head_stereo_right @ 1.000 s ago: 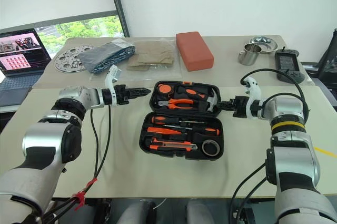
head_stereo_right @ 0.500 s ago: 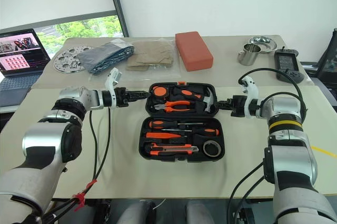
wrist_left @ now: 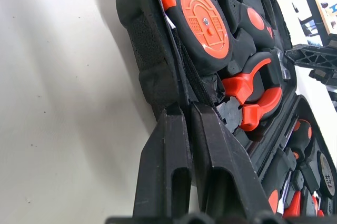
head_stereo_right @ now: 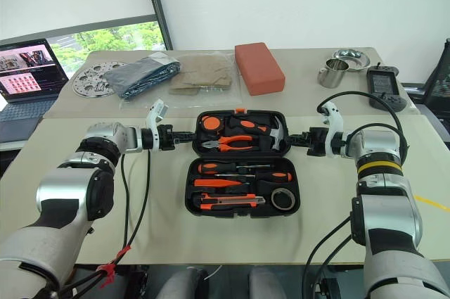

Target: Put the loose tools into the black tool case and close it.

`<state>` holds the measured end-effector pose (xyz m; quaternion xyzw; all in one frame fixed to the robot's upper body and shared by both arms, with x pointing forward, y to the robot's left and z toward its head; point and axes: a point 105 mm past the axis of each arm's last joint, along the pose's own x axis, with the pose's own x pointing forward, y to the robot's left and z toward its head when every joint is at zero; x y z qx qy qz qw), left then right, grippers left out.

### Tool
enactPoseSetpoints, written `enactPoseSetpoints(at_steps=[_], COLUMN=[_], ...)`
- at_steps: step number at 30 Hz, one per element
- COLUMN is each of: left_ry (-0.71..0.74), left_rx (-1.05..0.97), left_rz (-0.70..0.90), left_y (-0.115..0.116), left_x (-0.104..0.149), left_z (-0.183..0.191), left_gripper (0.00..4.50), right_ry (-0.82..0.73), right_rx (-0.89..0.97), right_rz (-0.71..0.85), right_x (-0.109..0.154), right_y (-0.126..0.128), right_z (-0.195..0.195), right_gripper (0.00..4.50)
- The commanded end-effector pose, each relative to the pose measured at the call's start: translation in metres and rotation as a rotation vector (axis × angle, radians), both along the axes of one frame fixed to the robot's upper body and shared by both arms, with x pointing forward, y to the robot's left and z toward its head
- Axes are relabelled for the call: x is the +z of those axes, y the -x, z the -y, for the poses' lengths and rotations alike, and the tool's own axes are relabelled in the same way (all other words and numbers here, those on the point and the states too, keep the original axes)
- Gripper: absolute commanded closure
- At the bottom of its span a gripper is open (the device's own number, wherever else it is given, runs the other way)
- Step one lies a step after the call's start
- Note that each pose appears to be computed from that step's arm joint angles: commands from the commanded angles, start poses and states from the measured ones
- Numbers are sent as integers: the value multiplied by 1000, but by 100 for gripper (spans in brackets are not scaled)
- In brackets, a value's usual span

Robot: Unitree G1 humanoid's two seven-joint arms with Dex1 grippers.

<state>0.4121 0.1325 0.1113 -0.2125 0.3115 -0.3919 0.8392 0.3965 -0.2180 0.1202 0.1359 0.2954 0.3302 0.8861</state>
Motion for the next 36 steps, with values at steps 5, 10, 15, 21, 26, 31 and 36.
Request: enactPoseSetpoints(at_steps=[5,10,15,21,26,31,36], left_ry=[26,7,-87,-242,-335,-545,-679], left_rx=[-103,-145,-97,-161,-189,-267,-247], left_rz=[161,332,457,731,960,1242,1442], left_y=[0,-4,-14,-14,-7,9,19], left_x=[20,38,48,57,63,59,59], left_z=[0,-3,-11,-12,-11,-17,-25], left_gripper=[441,441,441,441,441,441,441], right_ry=[-70,-71,-72,-29,37,228,441], right_rx=[55,57,35,47,73,111,201], right_rz=[256,430,530,697,837,1011,1202], right_x=[36,51,56,58,55,46,34], right_y=[-8,-8,-7,-3,6,23,45], right_z=[-9,-8,-8,-10,-11,-8,-10], right_gripper=[450,450,450,450,450,450,450])
